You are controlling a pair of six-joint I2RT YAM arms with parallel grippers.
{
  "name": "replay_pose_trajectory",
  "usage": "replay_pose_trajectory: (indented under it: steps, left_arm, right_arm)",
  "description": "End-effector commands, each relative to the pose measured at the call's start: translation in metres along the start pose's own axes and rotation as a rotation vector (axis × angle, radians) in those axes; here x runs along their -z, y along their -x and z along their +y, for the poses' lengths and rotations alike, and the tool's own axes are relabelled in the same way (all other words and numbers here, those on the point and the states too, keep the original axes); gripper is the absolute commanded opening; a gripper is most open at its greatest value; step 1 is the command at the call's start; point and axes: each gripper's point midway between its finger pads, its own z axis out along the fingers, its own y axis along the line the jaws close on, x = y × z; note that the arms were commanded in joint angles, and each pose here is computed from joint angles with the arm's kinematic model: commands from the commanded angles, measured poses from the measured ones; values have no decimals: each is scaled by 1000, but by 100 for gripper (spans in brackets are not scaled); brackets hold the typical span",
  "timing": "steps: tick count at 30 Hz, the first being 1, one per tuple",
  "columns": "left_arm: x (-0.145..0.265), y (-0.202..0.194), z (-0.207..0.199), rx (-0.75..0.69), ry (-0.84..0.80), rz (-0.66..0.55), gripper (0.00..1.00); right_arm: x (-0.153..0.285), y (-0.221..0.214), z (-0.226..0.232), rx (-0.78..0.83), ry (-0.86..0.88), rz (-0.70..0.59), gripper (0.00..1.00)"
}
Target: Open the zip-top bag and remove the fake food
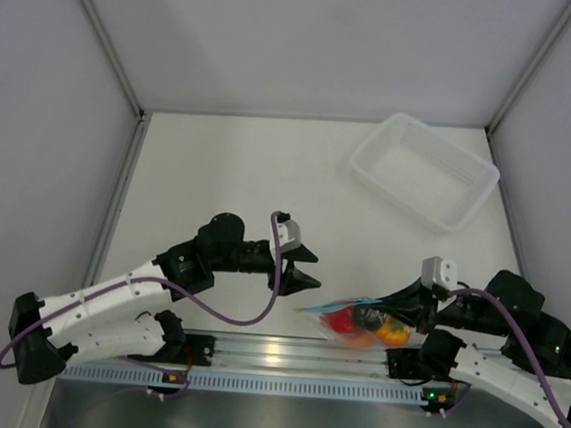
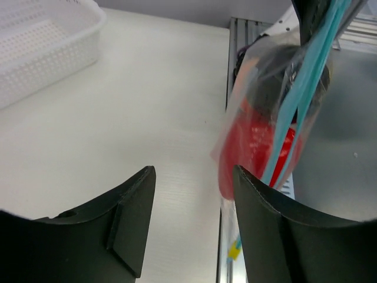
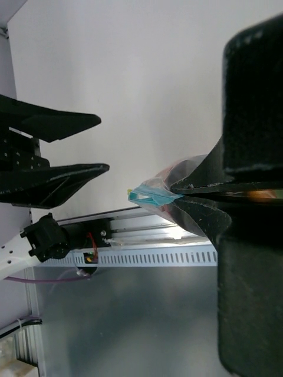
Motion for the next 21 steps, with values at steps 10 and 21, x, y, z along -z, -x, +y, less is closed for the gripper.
replay_pose_trajectory:
  steps: [10,21]
  left_arm:
    - [-27,22,-31,-9,-276,-48,55]
    - [-20,30,-40,-11,-298,-84,56]
  right_arm:
    - [-1,32,-1,42,0,-118,0]
    - [-5,27,-3,32,-5,-99,0]
